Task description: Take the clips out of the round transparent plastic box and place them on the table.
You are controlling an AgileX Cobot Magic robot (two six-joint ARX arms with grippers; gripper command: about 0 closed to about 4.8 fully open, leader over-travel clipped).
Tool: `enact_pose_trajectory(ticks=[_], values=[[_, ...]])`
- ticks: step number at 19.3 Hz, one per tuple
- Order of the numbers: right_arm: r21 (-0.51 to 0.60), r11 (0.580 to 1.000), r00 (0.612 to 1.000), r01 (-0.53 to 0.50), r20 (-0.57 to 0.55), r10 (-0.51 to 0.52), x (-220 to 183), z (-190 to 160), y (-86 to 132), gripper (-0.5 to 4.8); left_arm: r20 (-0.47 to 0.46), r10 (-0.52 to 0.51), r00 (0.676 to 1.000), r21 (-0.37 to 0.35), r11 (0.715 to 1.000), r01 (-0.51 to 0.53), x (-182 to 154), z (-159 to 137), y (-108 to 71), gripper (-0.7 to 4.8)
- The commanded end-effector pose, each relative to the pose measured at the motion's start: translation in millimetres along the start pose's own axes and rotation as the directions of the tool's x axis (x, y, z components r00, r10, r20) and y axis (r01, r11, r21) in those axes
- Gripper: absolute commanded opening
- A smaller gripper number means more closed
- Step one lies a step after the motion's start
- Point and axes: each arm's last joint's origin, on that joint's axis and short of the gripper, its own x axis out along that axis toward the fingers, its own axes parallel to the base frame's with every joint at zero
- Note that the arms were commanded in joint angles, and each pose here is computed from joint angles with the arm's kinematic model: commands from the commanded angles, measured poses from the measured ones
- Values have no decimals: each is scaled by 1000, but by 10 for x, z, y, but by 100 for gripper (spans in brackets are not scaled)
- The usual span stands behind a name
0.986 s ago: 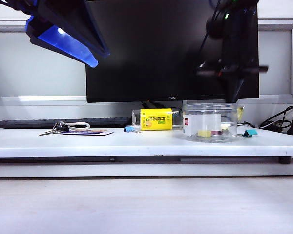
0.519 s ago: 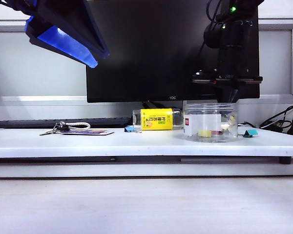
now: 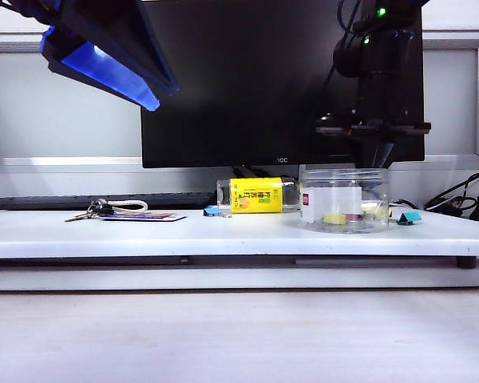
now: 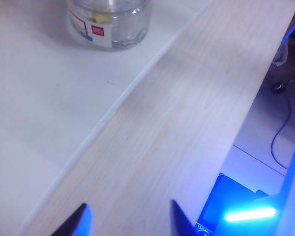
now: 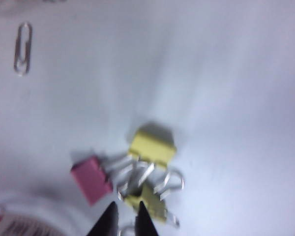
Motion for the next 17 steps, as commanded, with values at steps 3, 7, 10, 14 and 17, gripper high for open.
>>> enact_pose_trajectory(ticks=[3,7,10,14,17], values=[[-3,1000,998,-23,55,23,-427,-95,13,58,12,0,1000,8,1000,0,-10,16,-2,214],[-8,983,983,-184,24,185,-574,-186,143,58,26,2,1000,12,1000,-2,-10,30,1,214],[-46,979,980,-198,-12,198,-559,-222,334,58,24,-1,1000,11,1000,0,-10,27,0,214],[-6,986,986,-168,-25,168,-527,-232,492,58,10,-5,1000,6,1000,5,-9,13,-4,214],[61,990,990,-129,-55,132,-456,-258,490,59,-11,-10,1000,-5,1000,9,-9,-8,-9,214]])
